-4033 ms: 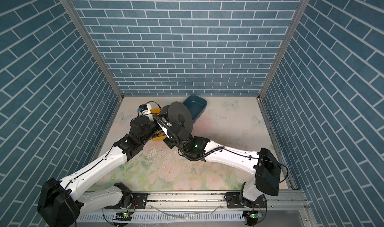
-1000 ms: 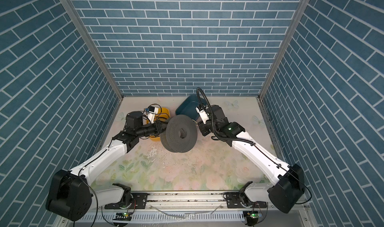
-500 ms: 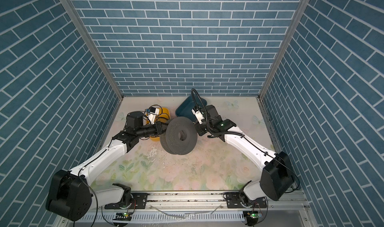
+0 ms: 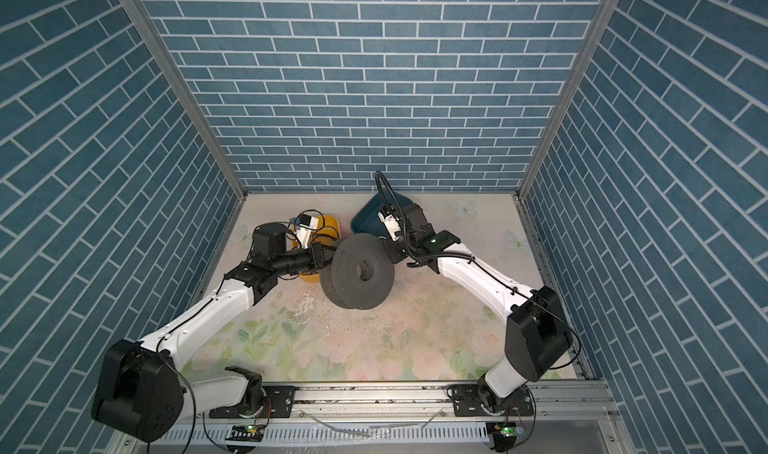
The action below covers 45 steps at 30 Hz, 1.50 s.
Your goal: Wrap the cables
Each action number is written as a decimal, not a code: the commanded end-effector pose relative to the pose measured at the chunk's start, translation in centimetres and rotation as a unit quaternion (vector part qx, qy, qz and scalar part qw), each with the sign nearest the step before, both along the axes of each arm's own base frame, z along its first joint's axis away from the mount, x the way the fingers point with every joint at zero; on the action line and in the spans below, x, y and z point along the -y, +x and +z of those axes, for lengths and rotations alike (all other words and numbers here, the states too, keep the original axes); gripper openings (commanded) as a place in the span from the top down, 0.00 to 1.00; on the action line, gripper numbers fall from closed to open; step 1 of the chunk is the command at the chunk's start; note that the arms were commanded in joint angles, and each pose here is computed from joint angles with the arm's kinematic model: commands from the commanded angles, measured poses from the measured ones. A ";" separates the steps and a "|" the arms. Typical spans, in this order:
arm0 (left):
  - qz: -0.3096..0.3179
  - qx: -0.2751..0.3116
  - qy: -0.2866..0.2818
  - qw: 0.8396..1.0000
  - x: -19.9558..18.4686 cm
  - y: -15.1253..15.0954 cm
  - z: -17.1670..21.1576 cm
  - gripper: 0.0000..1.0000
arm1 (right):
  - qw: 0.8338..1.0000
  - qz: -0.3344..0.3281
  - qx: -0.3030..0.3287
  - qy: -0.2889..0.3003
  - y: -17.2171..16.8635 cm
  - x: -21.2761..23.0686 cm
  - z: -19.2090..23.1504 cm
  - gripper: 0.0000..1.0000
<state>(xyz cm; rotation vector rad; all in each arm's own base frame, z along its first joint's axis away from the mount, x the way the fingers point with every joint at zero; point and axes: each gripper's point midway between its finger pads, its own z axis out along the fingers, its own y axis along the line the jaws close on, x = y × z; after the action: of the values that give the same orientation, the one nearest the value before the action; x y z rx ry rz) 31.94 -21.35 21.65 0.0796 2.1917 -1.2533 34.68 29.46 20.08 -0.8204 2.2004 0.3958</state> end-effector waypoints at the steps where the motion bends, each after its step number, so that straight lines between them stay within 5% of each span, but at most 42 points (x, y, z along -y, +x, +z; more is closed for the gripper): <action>1: -0.019 0.038 -0.026 0.999 0.7 0.3 2.6 1.00 | 1.000 -0.001 0.028 0.000 1.3 -0.4 1.5 0.80; 5: -0.016 0.037 -0.024 0.999 0.6 0.3 2.3 1.00 | 0.999 -0.024 0.036 -0.003 1.8 0.3 1.5 1.00; 22: 0.060 0.046 -0.146 0.986 -2.8 2.7 6.3 1.00 | 0.983 -0.152 0.007 0.098 -0.4 7.5 0.8 1.00; 32: 0.131 0.026 -0.226 0.965 -4.7 5.3 7.4 1.00 | 0.979 -0.123 -0.050 0.156 -3.5 6.4 -1.2 1.00; 45: 0.233 0.028 -0.243 0.941 -6.7 7.9 6.8 1.00 | 0.982 -0.033 -0.056 0.179 -8.0 0.4 -0.1 1.00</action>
<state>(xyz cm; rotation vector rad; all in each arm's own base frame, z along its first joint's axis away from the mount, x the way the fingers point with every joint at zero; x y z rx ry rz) 38.46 -16.28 24.72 -0.5314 1.8450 -1.4628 27.60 28.41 19.56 -0.5248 2.1736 0.7906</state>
